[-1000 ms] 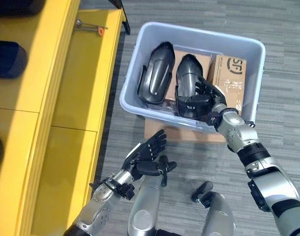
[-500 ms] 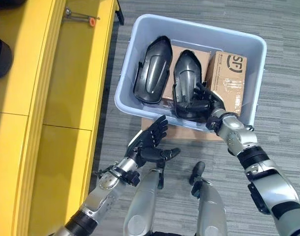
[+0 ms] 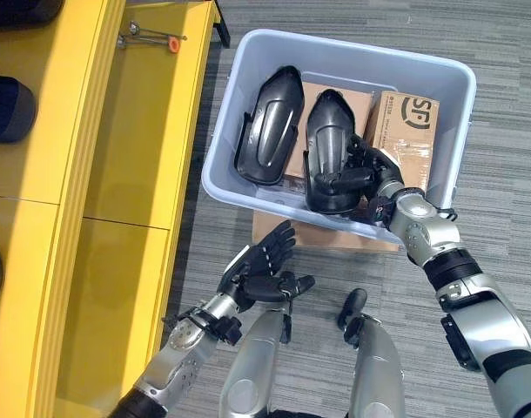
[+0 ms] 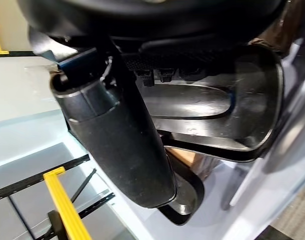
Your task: Move parts from the plastic box to the shelf.
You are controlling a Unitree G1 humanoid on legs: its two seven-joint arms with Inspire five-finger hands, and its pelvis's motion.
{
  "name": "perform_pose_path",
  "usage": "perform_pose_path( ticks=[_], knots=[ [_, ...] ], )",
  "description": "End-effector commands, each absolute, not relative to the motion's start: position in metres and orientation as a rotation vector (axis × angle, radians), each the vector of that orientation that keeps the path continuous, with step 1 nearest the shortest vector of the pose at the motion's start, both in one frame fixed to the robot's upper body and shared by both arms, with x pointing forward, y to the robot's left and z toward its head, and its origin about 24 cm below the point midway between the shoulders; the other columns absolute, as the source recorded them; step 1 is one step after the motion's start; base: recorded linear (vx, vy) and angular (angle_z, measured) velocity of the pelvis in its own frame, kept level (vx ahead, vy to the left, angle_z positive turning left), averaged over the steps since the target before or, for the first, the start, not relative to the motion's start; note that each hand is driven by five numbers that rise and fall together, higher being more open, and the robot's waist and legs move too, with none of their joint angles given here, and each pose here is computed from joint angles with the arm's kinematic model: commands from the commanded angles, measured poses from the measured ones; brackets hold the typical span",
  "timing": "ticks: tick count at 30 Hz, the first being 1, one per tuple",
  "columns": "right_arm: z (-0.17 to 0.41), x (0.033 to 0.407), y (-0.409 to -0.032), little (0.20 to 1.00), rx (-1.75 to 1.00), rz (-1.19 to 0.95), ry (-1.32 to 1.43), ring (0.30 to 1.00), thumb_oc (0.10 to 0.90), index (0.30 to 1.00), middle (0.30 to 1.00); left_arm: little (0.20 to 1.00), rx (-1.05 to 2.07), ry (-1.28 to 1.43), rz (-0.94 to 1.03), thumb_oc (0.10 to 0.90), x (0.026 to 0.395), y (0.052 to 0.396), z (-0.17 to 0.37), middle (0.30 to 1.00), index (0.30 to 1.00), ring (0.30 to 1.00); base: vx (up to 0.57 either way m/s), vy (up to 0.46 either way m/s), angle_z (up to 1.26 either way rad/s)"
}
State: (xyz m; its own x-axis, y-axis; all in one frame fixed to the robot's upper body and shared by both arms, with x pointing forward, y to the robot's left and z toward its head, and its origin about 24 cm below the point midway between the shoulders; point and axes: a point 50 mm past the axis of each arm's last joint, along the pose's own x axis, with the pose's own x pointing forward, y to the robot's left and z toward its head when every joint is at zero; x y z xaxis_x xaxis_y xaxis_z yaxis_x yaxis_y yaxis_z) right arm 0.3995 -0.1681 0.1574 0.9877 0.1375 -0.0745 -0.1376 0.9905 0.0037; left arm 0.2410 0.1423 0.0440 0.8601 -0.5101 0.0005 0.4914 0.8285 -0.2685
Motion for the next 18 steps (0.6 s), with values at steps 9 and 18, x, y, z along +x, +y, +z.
perform_pose_path(
  ticks=[9,18],
  knots=[
    [0.2291,0.4111,-0.153,1.0,-0.16,0.218,-0.093,1.0,0.9,1.0,1.0,1.0,-0.357,-0.133,-0.627,0.9,0.2381,0.1197,0.0921,1.0,1.0,1.0,0.08,-0.033,0.03],
    [0.2274,0.4149,-0.1598,1.0,-0.339,0.226,-0.018,1.0,0.9,1.0,1.0,1.0,-0.379,-0.12,-0.628,0.9,0.2378,0.1166,0.091,1.0,1.0,1.0,0.06,-0.024,0.06]
  ],
)
